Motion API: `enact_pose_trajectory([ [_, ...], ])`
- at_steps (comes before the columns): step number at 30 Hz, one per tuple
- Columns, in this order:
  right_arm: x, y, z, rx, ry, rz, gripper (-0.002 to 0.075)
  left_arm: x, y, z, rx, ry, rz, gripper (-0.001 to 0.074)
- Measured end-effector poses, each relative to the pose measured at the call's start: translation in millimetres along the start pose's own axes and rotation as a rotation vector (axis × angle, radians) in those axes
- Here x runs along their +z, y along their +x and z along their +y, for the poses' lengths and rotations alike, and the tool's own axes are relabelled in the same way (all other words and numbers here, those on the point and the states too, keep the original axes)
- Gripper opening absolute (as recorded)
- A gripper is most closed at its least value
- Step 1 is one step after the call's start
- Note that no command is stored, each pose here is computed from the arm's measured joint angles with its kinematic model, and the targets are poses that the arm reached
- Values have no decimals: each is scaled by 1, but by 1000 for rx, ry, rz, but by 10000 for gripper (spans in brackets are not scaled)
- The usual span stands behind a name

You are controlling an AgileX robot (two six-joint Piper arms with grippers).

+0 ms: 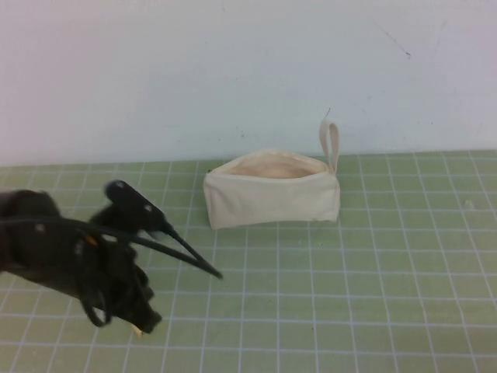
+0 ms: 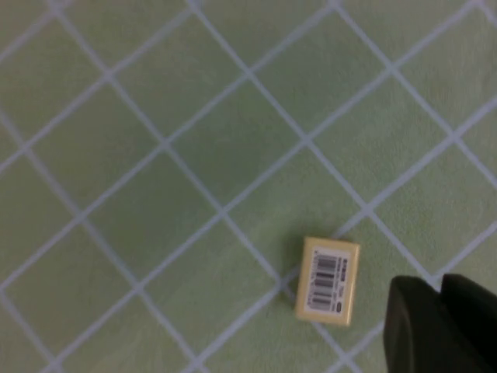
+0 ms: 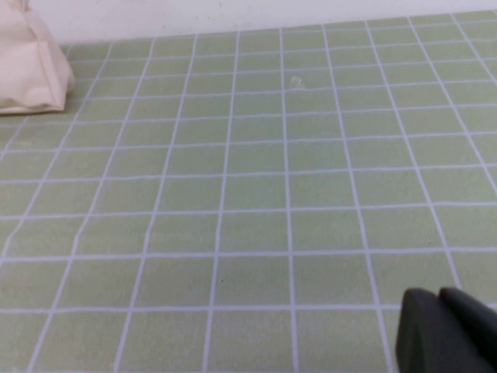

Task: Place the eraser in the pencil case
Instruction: Pick up the eraser from the table

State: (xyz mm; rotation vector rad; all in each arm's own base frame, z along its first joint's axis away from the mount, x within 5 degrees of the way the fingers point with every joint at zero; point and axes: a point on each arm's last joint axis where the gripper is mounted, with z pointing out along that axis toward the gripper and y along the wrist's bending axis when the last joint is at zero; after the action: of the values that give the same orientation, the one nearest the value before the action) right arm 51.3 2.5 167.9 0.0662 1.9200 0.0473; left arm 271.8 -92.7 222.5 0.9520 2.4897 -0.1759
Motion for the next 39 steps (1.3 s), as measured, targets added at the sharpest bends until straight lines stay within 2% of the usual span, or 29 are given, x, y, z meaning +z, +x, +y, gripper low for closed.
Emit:
enact_pose_trajectory([
  [3, 0, 0, 0, 0, 0, 0, -1, 20, -1, -6, 67, 4, 42, 118],
  [7, 0, 0, 0, 0, 0, 0, -1, 39, 0, -5, 84, 6, 76, 388],
  [9, 0, 0, 0, 0, 0, 0, -1, 46, 2, -4, 81, 11, 95, 451],
  [11, 0, 0, 0, 0, 0, 0, -1, 54, 3, -3, 73, 11, 106, 475],
  [13, 0, 0, 0, 0, 0, 0, -1, 61, 5, -3, 66, 12, 116, 461],
  [16, 0, 0, 0, 2, -1, 0, -1, 69, 6, -2, 51, 12, 126, 402],
  [23, 0, 0, 0, 2, -1, 0, -1, 74, 6, -1, 42, 11, 130, 134],
  [25, 0, 0, 0, 2, -1, 0, -1, 73, 5, 0, 40, 5, 121, 126],
  [28, 0, 0, 0, 2, -1, 0, -1, 72, -1, 2, 20, -9, 96, 42],
  [32, 0, 0, 0, 2, -1, 0, -1, 67, -11, 5, 9, -14, 78, 8],
  [39, 0, 0, 0, 4, -2, 0, -1, 51, -34, 9, -16, 26, 107, 8],
])
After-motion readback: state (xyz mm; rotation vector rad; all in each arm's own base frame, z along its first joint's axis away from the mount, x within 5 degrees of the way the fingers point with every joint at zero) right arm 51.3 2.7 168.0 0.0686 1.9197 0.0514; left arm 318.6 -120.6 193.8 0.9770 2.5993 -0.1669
